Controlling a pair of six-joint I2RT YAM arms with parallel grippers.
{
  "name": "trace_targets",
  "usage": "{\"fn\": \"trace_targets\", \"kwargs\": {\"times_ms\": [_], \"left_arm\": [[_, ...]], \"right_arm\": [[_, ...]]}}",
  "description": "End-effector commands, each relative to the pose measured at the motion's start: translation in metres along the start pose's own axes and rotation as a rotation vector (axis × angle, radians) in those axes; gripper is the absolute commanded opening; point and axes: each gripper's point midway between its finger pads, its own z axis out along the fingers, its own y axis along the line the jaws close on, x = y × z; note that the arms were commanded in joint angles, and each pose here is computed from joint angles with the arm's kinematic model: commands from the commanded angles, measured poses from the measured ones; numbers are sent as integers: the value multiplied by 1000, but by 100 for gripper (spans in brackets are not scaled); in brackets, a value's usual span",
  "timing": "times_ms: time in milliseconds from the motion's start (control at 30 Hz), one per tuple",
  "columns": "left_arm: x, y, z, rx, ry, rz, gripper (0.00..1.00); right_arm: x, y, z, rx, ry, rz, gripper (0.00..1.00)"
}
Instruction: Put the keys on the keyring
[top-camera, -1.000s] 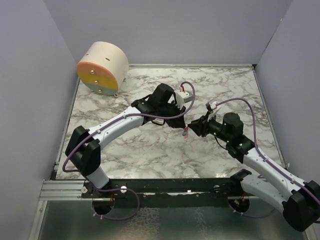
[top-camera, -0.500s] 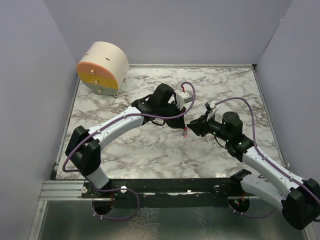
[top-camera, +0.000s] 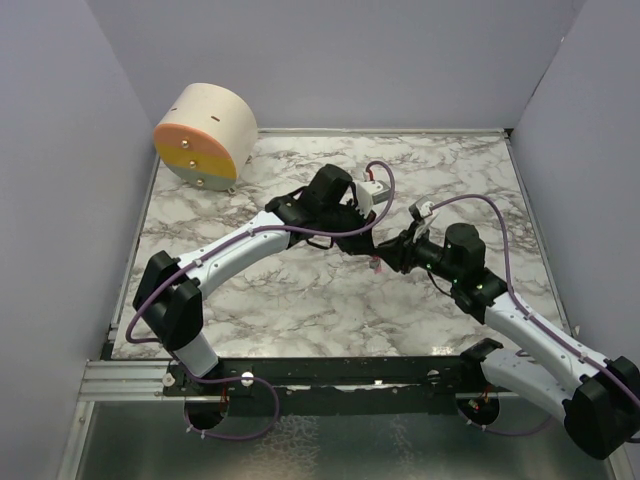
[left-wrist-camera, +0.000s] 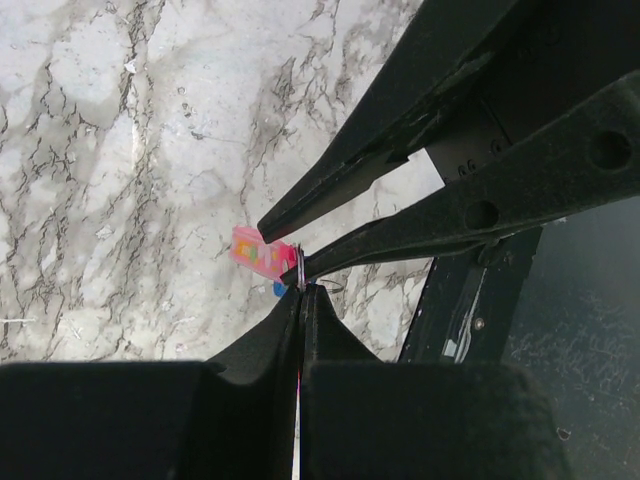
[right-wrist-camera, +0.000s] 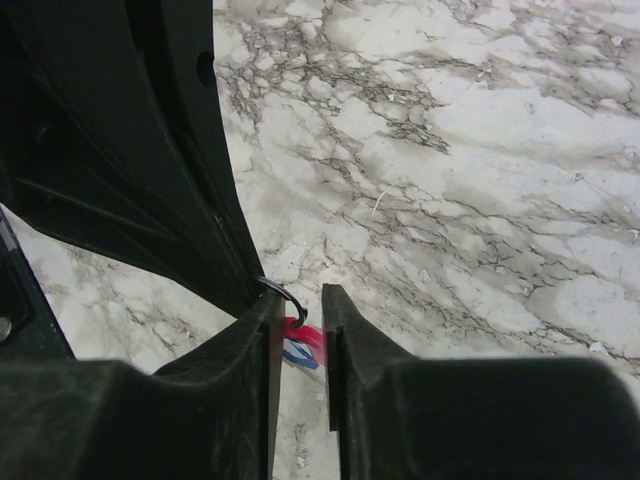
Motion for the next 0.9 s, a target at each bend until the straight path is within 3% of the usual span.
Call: {"fn": "trace_targets", "kwargs": {"times_ms": [0, 100, 367, 600, 867], "left_arm": [[-12, -15, 1, 51, -28, 33, 0], [-11, -16, 1, 53, -25, 34, 0], [-10, -13, 1, 38, -24, 23, 0], [-11, -9, 0, 3, -39, 14, 19], [-31, 1, -19, -113, -153, 13, 26]], "right_arm": [[-25, 3, 1, -6, -60, -24, 19], [-26, 3, 0, -2, -66, -23, 11], [-25, 2, -1, 11, -82, 13, 4], [-24, 1, 2, 13, -92, 65, 1], [-26, 1, 0, 20, -119, 70, 1]]}}
